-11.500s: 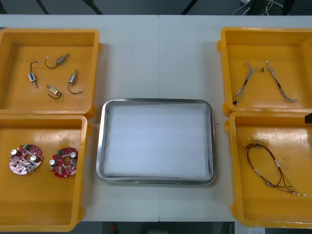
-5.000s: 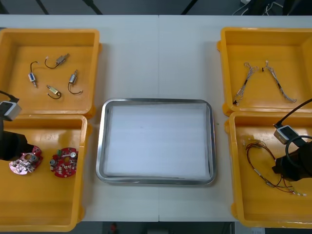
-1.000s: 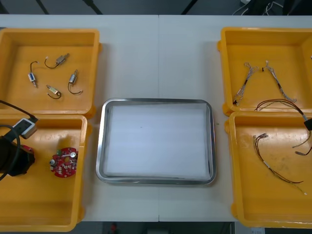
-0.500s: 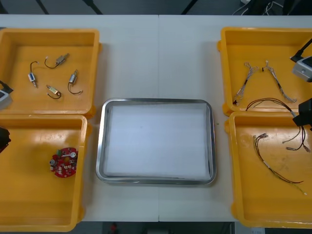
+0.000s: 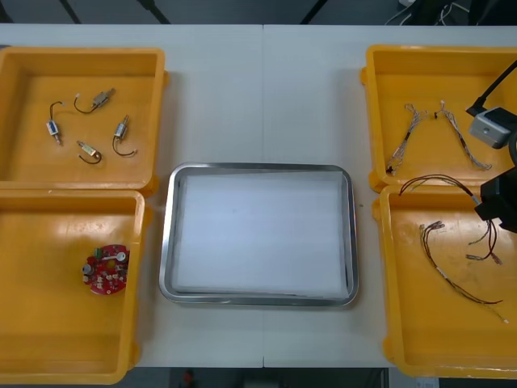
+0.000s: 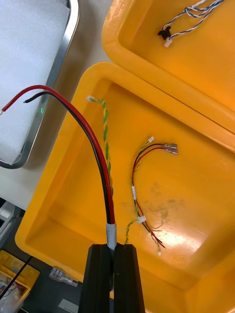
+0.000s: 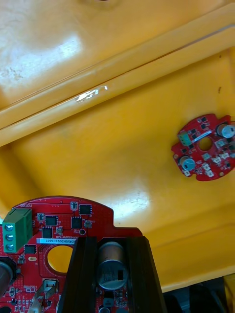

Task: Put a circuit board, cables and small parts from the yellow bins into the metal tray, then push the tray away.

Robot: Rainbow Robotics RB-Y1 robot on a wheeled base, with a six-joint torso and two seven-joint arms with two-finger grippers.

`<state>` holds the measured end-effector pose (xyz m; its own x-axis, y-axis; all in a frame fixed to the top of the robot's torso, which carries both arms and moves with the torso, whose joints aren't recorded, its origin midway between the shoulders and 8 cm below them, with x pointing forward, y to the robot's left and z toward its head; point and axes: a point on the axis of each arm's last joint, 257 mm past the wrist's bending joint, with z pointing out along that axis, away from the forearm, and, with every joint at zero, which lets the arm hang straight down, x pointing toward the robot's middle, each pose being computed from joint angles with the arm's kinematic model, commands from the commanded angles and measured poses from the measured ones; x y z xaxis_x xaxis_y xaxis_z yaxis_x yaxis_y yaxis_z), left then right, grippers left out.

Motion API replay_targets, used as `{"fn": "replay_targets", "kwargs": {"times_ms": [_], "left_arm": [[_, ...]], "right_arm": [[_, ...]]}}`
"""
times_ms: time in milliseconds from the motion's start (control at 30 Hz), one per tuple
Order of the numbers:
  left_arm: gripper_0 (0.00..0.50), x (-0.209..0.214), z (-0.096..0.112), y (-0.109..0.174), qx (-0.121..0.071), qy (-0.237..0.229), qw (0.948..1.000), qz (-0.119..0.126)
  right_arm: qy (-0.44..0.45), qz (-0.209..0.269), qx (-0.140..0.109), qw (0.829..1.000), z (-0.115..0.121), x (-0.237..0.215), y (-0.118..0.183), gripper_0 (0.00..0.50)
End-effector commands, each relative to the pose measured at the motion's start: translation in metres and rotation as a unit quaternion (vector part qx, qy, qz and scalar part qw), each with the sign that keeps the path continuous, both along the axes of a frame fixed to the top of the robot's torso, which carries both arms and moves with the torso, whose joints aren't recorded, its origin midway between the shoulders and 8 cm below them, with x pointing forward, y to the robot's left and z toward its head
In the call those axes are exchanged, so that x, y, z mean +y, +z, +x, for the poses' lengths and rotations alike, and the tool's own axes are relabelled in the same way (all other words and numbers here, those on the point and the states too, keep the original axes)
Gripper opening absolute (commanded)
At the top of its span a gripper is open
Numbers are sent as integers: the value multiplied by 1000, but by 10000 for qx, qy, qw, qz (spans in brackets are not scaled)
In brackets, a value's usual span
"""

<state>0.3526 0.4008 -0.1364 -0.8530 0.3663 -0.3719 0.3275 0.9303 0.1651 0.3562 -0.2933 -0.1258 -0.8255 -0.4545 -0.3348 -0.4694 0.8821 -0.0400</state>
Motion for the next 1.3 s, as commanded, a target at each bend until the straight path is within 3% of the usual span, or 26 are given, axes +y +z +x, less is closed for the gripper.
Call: {"fn": "replay_targets", "kwargs": {"times_ms": [33,333,533,667,800,1067,1167,1300], "left_arm": [[0,-21,9,34,-294,45,9995,-99],[0,-65,9,38,-258,269,9980,-504],[0,-114,13,35,-442,533,9945,-789],[0,-135,13,30,-446,683,9923,-936],[0,-168,11,26,-479,1163,9837,-1289],[0,-215,13,10,-559,1467,9751,-1564],[0,-234,18,-2,-685,1675,9691,-1679],[0,-250,19,-15,-777,1854,9650,-1683]], "right_arm": [[-39,-240,-150,9996,2,-6,13,0],[-39,-240,-150,9996,2,-6,13,0],[-39,-240,-150,9996,2,-6,13,0],[-39,-240,-150,9996,2,-6,13,0],[-39,-240,-150,9996,2,-6,13,0],[-39,-240,-150,9996,2,-6,13,0],[-39,-240,-150,9996,2,-6,13,0],[-39,-240,-150,9996,2,-6,13,0]]}}
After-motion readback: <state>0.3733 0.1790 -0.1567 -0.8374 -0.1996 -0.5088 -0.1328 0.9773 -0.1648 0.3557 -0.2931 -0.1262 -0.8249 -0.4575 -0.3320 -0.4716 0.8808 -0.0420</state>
